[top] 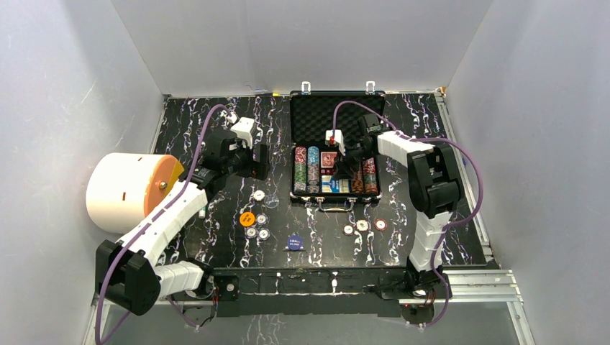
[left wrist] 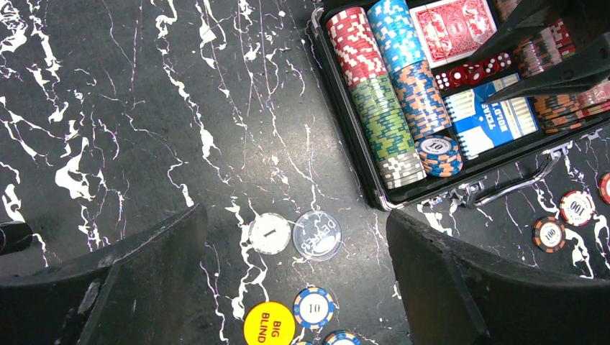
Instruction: Pack up texas hold em set
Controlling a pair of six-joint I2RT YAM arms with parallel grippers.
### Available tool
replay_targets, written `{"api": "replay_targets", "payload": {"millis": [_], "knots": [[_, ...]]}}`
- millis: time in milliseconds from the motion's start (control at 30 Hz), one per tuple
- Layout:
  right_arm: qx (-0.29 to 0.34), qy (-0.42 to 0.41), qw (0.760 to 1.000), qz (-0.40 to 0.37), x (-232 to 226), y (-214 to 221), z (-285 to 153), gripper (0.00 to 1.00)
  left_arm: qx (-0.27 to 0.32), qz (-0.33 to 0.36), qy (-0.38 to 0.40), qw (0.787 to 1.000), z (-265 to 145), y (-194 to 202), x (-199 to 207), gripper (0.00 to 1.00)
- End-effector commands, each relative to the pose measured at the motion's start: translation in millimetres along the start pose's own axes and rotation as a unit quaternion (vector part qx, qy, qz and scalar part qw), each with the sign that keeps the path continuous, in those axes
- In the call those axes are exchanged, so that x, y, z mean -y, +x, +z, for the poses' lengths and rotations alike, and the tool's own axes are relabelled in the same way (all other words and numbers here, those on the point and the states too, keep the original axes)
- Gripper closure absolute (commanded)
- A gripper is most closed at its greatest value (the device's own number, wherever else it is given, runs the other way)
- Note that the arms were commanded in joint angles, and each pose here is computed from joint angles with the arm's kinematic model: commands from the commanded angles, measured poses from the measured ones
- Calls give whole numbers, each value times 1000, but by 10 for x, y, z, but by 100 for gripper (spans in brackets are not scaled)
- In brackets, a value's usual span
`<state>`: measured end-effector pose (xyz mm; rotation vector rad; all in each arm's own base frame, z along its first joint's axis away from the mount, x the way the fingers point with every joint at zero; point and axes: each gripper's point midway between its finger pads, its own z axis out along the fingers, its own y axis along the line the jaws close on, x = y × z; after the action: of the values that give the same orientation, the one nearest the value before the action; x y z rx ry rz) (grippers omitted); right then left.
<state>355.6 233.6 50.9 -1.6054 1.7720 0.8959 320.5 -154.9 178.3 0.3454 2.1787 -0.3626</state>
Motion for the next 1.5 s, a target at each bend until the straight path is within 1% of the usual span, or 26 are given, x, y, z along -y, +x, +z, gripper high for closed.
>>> {"api": "replay_targets", "payload": {"millis": [0,100,333,467,533,667,767,933,1000,1133,1200,1233,1267,1333,1367,1433,1467], "knots": [[17,-8,1000,-20,-28,-172,-58,48,-2,3,-10,1000,-23,16,-57,6],[6,-20,1000,-8,-42,-99,-26,48,-1,3,-11,1000,-31,12,-58,6],[-5,-35,999,8,-75,21,38,44,-2,5,-13,1000,-26,27,-69,6],[-16,-56,998,27,-109,93,74,44,-4,5,-13,1000,-20,33,-72,6],[-28,-62,997,40,-109,143,91,42,-4,6,-14,1000,-19,36,-75,6],[-39,-59,996,52,-42,133,75,40,-5,6,-13,1000,-16,40,-73,6],[-17,-37,998,37,50,-35,44,37,-6,6,-14,1000,-15,39,-76,6],[54,37,998,13,247,-534,-130,31,-5,4,-11,1000,-21,27,-61,5],[74,72,995,8,303,-700,-240,26,-3,3,-5,1000,-31,7,-38,5],[112,125,986,6,296,-943,-440,22,0,3,11,1000,-59,-35,23,2],[126,132,983,15,211,-1042,-539,22,2,3,23,1000,-73,-47,71,2],[136,140,981,22,167,-1109,-602,22,1,1,32,999,-75,-46,104,2],[142,146,978,43,107,-1090,-620,22,1,1,44,999,-72,-51,146,2],[169,176,966,83,19,-1155,-743,25,2,-2,73,997,-63,-85,249,2],[174,192,958,123,3,-1091,-754,27,2,-5,90,996,-56,-116,315,2],[196,245,928,203,-40,-1104,-947,30,-1,-19,128,992,-28,-166,465,9],[203,267,908,251,-57,-1063,-1012,34,-4,-28,146,989,-11,-187,545,13]]}}
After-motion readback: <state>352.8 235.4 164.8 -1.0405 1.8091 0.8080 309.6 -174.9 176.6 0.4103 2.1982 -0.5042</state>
